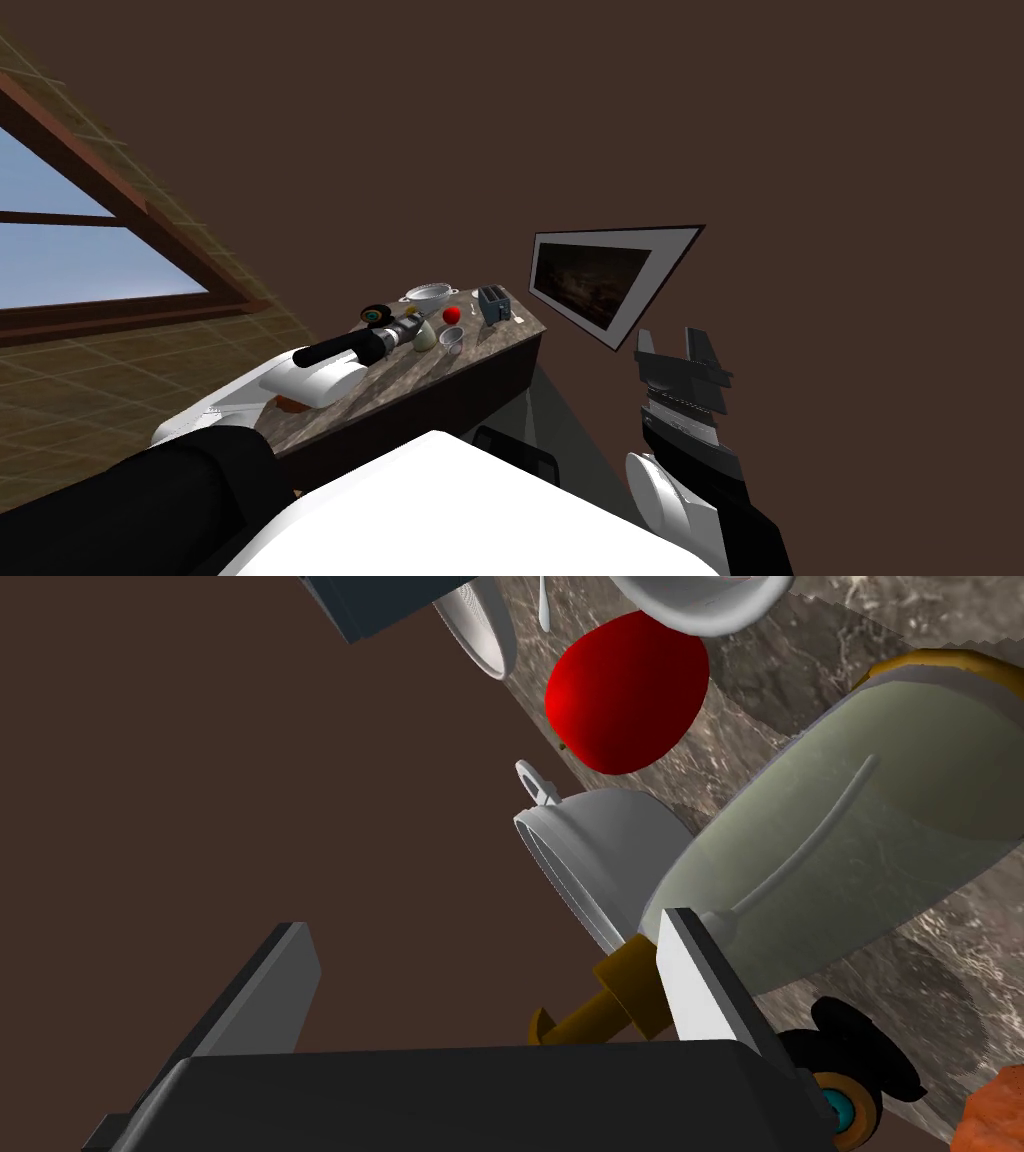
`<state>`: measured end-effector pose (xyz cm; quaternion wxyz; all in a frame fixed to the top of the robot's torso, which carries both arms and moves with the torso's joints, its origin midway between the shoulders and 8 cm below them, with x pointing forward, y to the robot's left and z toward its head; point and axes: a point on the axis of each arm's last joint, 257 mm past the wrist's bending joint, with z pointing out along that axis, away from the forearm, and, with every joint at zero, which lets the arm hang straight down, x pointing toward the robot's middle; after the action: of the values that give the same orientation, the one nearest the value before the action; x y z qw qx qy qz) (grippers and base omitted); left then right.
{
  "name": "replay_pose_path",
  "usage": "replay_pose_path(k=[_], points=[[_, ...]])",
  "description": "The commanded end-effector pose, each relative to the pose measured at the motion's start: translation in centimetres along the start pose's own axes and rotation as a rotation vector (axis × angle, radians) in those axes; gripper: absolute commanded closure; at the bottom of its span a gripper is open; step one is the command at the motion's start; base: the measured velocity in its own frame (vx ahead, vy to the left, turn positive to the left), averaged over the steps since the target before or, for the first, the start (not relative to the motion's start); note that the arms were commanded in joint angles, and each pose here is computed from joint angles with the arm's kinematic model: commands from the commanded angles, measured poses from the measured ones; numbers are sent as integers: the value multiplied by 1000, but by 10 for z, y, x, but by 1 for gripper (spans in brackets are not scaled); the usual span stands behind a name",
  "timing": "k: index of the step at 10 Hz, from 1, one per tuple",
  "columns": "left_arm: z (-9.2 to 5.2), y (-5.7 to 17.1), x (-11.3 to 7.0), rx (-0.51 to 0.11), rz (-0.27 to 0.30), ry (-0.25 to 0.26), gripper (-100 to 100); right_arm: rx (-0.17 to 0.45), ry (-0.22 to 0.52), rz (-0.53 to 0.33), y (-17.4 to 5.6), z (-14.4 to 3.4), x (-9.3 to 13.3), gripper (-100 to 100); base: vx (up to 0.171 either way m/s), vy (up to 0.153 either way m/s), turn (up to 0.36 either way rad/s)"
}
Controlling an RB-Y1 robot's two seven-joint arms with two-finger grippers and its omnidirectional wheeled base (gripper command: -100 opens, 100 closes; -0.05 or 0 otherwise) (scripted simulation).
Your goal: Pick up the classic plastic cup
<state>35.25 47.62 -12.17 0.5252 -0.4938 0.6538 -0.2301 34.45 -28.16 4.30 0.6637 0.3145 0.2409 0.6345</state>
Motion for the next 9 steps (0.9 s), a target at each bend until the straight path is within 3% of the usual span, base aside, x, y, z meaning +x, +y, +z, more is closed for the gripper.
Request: replay_pose_path(k=[1, 9], points=[[-2, 11, 0, -51, -3, 13, -100, 0, 0, 0, 0, 0, 0, 0, 17, 4, -57], [-16, 54, 4, -274, -32, 93, -100, 0, 0, 0, 0, 0, 0, 0, 16, 3, -86]])
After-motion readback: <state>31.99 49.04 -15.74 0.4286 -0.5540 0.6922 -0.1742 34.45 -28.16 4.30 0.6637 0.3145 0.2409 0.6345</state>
